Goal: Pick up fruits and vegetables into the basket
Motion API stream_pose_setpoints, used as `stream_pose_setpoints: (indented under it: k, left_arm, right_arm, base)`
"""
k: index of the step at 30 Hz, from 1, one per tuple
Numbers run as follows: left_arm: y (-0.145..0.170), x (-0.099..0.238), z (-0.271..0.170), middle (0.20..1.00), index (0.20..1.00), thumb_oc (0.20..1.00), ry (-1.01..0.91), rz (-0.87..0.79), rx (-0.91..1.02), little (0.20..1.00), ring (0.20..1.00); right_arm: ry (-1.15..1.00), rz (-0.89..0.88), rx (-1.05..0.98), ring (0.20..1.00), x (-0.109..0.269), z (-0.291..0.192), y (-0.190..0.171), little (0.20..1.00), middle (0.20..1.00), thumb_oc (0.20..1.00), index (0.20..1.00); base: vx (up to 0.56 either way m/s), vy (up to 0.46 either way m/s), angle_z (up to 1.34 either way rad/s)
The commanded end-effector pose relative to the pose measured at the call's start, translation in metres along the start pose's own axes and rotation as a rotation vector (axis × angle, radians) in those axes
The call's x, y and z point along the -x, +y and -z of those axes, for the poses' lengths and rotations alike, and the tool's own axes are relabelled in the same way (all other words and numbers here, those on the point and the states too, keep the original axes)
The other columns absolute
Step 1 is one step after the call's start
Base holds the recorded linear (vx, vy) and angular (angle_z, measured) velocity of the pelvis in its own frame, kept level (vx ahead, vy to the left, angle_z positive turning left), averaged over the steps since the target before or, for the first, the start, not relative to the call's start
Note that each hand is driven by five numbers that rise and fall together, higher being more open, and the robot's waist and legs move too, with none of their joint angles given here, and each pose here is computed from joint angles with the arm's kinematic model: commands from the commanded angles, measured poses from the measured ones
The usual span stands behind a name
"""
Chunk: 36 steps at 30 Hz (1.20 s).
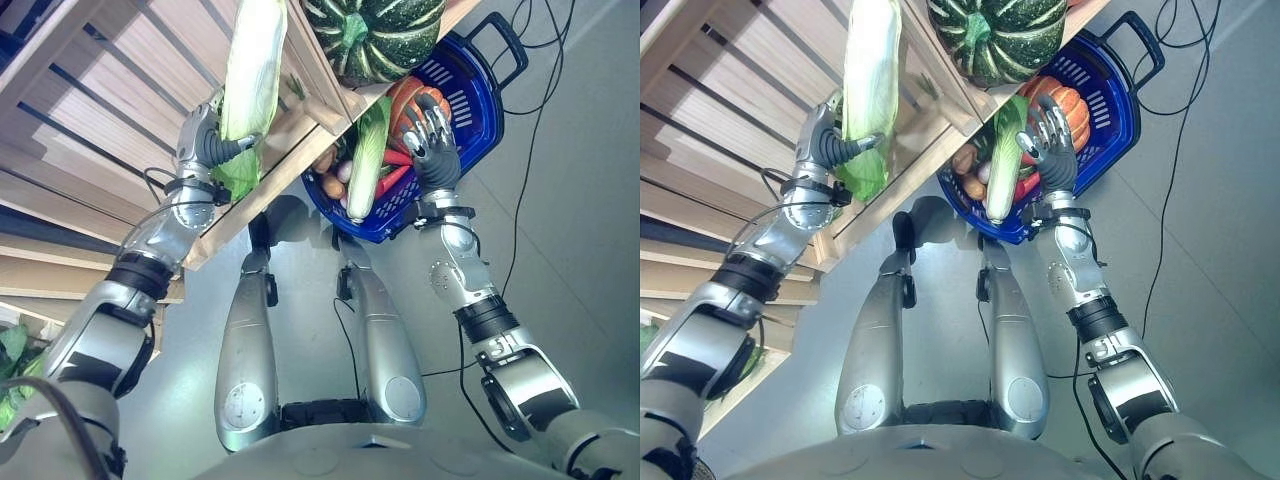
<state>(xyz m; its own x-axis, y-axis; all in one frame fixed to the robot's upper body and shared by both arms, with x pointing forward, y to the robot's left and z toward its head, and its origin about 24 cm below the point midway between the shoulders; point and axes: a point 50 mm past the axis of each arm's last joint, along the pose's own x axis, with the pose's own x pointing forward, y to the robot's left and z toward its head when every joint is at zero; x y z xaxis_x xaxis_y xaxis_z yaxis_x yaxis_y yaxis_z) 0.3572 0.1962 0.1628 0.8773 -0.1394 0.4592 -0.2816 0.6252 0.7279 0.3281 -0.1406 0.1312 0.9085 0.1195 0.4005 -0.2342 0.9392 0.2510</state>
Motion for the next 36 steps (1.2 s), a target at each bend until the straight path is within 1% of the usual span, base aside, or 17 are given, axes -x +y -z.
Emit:
stream_pose_setpoints:
  k: [1,6,10,17,28,36]
  left_arm:
    - [0.003,-0.016,-0.084,0.200,0.200,0.200,-0.437,0.012,0.081,0.200,0.200]
    - [0.001,-0.014,-0.099,0.200,0.200,0.200,-0.525,0.075,0.089,0.200,0.200]
    - [-0.002,-0.015,-0.120,0.200,0.200,0.200,-0.622,0.144,0.095,0.200,0.200]
    - [-0.010,-0.011,-0.139,0.200,0.200,0.200,-0.702,0.240,0.102,0.200,0.200]
    - [-0.022,-0.006,-0.144,0.200,0.200,0.200,-0.711,0.380,0.074,0.200,0.200]
    - [-0.026,-0.005,-0.139,0.200,0.200,0.200,-0.676,0.423,0.059,0.200,0.200]
  right_arm:
    - [-0.096,-0.179,0.003,1.000,-0.001,-0.029,0.017,1.000,1.000,1.000,1.000]
    - [-0.089,-0.248,0.008,1.000,-0.004,-0.034,0.025,1.000,1.000,1.000,1.000]
    - [-0.104,-0.323,0.004,1.000,-0.010,-0.042,0.040,1.000,1.000,1.000,1.000]
    - [-0.109,-0.377,-0.001,1.000,-0.015,-0.048,0.057,1.000,1.000,1.000,1.000]
    - [-0.183,-0.387,-0.033,1.000,-0.014,-0.060,0.064,1.000,1.000,1.000,1.000]
    - [-0.254,-0.386,-0.104,1.000,-0.014,-0.073,0.062,1.000,1.000,1.000,1.000]
  base:
    - [0.00,0.000,0.00]
    - [0.00,-0.001,-0.02]
    - [0.00,-0.002,-0.02]
    - [0.00,0.000,0.00]
    - [0.00,0.000,0.00]
    - [0.00,0.000,0.00]
